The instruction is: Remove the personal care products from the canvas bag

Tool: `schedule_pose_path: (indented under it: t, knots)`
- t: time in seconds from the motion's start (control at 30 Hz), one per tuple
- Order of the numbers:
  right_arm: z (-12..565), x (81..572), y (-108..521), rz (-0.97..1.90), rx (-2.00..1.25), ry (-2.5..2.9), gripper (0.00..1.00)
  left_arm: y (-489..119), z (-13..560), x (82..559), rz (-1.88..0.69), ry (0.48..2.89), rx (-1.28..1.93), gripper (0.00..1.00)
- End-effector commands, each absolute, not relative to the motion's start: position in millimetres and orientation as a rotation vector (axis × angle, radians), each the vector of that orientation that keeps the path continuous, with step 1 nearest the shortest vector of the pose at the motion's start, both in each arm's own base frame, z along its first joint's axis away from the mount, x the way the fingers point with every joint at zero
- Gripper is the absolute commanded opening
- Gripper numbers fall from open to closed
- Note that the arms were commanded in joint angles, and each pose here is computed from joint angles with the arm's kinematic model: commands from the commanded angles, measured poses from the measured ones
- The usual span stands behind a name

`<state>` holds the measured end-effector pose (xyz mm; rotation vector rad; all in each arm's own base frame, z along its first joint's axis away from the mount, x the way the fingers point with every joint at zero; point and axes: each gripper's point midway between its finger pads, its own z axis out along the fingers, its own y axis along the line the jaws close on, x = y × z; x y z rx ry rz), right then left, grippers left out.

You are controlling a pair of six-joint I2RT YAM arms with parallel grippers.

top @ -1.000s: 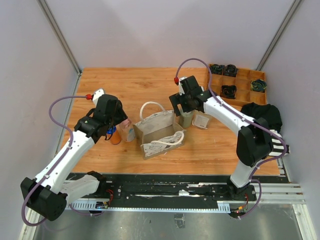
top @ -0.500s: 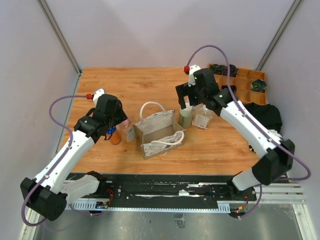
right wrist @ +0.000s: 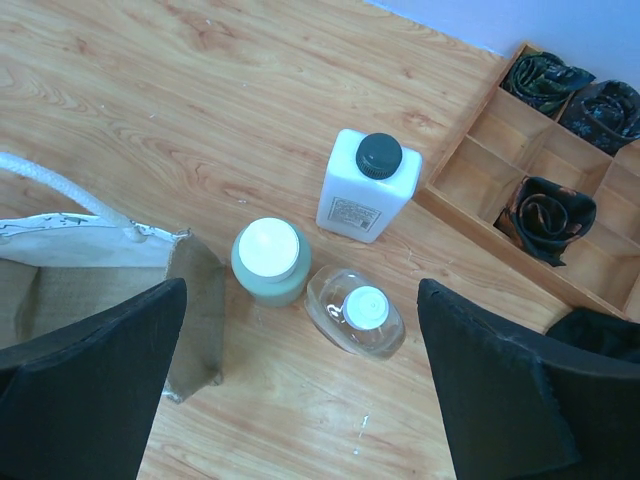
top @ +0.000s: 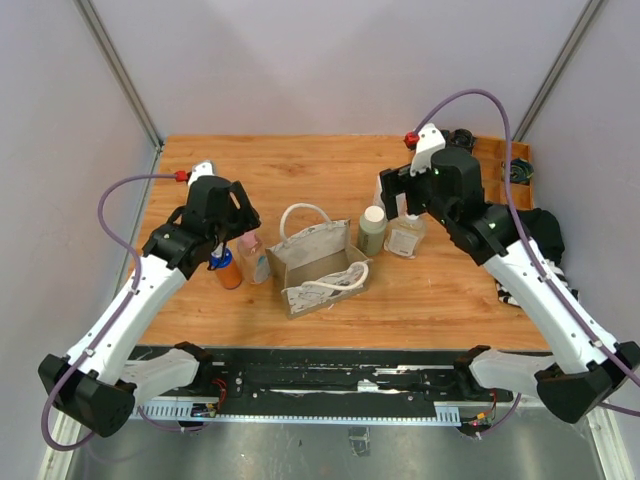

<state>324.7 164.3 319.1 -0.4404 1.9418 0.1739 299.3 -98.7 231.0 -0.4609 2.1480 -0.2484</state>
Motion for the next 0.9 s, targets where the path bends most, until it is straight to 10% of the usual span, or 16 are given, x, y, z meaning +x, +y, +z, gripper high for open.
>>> schedule_pose_path:
  t: [0.0, 0.87]
  knots:
    - [329.8, 305.8, 162.8, 0.201, -0.466, 1.924, 0.99, -112.4, 269.9, 308.6, -0.337, 2.057, -0.382, 0.76]
    - [256.9, 302.1, 185.3, 0.279, -0.48, 2.152, 0.99, -160.3, 291.6, 300.5, -0.367, 2.059, -0.229, 0.96]
